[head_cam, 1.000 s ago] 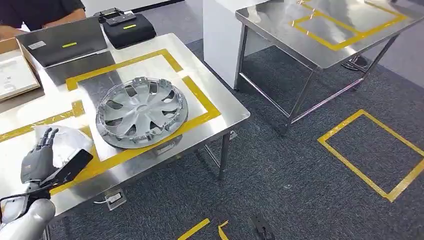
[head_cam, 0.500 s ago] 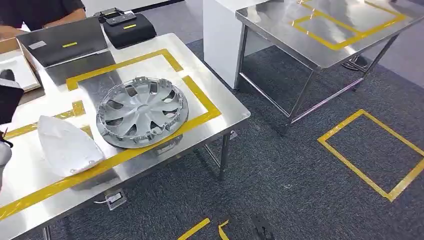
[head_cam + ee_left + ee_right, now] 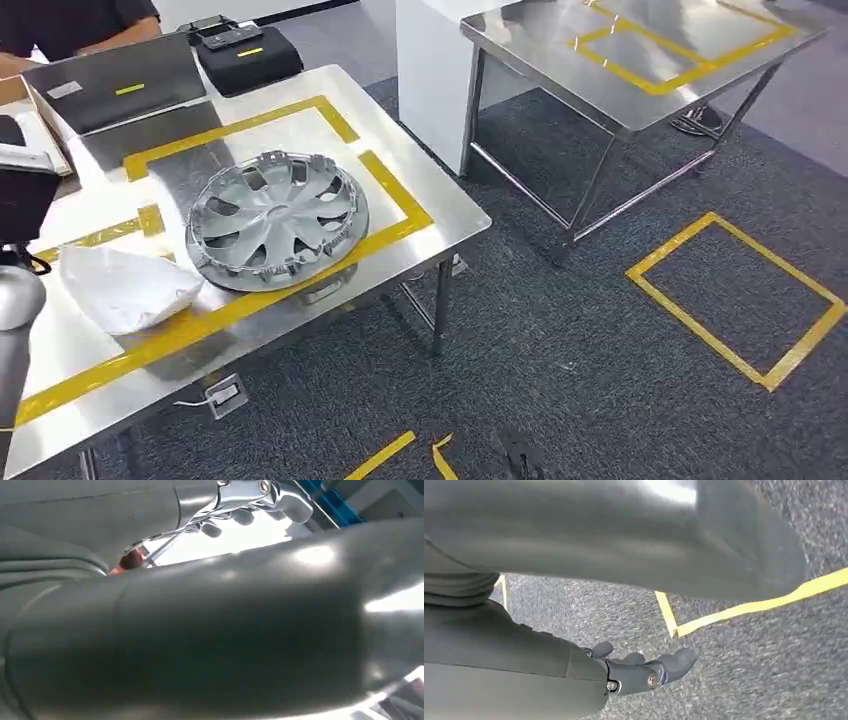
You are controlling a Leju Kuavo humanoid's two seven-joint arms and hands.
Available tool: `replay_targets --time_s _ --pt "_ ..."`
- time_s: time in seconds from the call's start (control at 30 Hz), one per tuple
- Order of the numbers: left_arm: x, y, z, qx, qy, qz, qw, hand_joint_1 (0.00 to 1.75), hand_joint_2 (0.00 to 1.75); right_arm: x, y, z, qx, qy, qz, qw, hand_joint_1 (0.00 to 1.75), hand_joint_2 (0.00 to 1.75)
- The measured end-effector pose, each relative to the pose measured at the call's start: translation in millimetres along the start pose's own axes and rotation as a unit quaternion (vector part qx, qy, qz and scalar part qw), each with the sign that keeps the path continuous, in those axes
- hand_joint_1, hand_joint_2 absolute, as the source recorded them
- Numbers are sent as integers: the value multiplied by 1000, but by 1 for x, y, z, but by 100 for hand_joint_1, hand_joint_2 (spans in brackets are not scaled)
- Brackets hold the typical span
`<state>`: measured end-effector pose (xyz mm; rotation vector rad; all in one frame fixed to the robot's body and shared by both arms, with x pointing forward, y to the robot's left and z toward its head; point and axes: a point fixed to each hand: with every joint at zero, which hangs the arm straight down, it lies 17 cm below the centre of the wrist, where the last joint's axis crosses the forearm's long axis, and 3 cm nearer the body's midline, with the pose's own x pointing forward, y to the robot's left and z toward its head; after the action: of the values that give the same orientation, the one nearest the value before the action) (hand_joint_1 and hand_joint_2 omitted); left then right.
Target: Take the parts from the cabinet and place them on the table.
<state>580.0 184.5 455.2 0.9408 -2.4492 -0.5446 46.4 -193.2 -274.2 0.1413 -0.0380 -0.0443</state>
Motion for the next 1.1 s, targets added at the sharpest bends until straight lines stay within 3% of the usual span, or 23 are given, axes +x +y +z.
replay_targets --time_s 0.6,0.97,1.1 --pt "9 -11 8 -7 -13 -8 1000 0 0 7 10 0 5 -10 -11 1000 0 0" --pt "-21 -5 32 -26 -2 -44 999 0 0 4 9 0 4 -4 -3 1000 0 0" --pt "-33 17 33 -19 -3 -68 997 0 0 5 7 0 3 -1 1 1000 0 0"
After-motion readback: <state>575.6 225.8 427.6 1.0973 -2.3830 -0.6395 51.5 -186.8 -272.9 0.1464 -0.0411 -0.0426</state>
